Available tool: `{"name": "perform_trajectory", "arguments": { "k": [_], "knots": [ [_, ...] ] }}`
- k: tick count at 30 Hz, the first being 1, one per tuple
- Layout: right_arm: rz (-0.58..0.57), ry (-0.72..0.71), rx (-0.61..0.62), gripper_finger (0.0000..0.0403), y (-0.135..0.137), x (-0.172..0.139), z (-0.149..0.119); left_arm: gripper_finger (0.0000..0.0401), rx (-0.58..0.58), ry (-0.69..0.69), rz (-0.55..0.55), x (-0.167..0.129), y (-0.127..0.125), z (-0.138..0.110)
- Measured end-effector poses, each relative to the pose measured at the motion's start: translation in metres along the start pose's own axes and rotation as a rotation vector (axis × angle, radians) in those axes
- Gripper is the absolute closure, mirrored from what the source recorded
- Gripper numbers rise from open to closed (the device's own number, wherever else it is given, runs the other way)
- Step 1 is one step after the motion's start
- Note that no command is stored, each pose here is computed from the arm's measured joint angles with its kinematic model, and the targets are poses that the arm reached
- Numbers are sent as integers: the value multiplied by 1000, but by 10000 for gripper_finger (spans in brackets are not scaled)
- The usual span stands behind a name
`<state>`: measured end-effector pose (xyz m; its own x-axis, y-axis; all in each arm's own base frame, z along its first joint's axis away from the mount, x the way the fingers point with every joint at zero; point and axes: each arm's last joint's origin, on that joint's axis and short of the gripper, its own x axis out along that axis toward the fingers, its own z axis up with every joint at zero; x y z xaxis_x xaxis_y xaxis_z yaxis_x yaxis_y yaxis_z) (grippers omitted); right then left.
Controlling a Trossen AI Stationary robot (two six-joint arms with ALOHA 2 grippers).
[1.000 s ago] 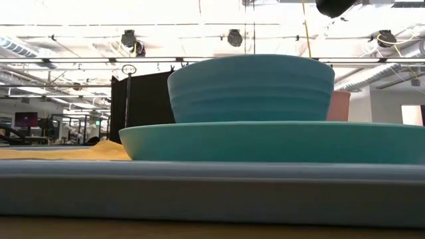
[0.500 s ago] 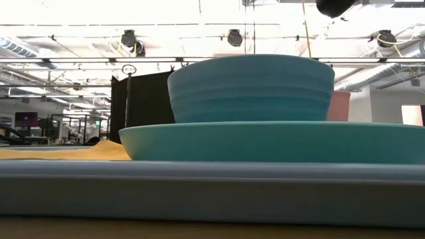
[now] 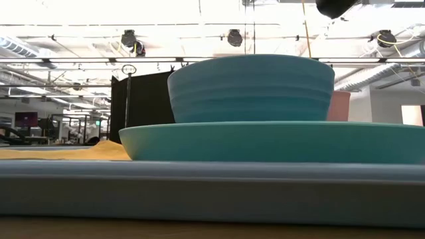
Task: Set up tray
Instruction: Put the orange fork on the top of the yellow table napkin
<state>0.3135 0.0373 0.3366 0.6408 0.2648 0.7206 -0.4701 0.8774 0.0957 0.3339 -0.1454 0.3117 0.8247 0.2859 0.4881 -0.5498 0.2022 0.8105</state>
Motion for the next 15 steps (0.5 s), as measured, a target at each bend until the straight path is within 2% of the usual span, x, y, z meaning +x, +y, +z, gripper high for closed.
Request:
{"name": "perform_trajectory", "arguments": {
  "k": [15],
  "knots": [
    [-4,13,5,403,-1,0,-1,349,28,28,2,0,1,-1]
  ]
}}
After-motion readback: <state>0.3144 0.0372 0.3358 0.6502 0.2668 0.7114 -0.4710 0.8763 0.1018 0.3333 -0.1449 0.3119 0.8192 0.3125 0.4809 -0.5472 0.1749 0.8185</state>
